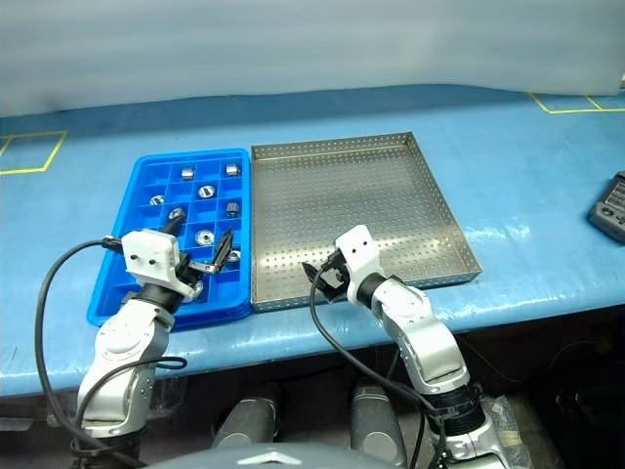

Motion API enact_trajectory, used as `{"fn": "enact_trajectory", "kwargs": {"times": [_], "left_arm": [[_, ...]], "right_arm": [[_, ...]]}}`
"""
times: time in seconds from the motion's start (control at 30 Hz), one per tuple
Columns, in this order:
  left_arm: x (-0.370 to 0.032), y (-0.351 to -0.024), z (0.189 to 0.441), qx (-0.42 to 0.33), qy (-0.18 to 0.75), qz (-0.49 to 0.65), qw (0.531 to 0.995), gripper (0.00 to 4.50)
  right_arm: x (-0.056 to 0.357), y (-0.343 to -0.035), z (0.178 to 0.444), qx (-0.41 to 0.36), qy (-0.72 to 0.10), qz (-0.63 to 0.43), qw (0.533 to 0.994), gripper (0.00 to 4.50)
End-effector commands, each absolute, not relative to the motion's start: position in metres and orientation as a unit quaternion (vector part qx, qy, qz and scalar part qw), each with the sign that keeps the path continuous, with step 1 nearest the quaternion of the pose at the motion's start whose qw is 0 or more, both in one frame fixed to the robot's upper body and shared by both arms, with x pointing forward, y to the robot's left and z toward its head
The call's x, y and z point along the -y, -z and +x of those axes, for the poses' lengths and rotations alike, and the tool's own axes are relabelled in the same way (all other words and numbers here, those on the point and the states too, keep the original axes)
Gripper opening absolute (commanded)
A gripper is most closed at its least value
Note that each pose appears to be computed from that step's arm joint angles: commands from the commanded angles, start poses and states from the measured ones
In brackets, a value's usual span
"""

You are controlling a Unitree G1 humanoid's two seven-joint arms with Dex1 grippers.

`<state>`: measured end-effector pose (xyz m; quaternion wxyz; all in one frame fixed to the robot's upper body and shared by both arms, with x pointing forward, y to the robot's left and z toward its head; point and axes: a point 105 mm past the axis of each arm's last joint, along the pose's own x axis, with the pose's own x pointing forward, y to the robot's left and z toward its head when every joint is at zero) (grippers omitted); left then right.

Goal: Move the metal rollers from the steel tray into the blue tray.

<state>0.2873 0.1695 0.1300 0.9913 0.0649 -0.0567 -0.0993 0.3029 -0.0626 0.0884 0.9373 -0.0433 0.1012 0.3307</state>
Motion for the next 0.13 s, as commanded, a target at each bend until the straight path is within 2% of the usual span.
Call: {"fn": "enact_trajectory", "kwargs": {"times": [0.03,0.13], "left_arm": [[-0.1678,-0.1358,0.2856,0.066,0.105,0.068,0.99,4.5],[-0.1674,-0.135,0.2851,0.065,0.107,0.066,0.99,4.5]], "right_arm": [[0.0639,-0.1041,0.3049,-0.065,-0.32,-0.043,0.944,4.49],[0.0638,-0.1035,0.3058,-0.066,-0.318,-0.046,0.945,4.49]]}}
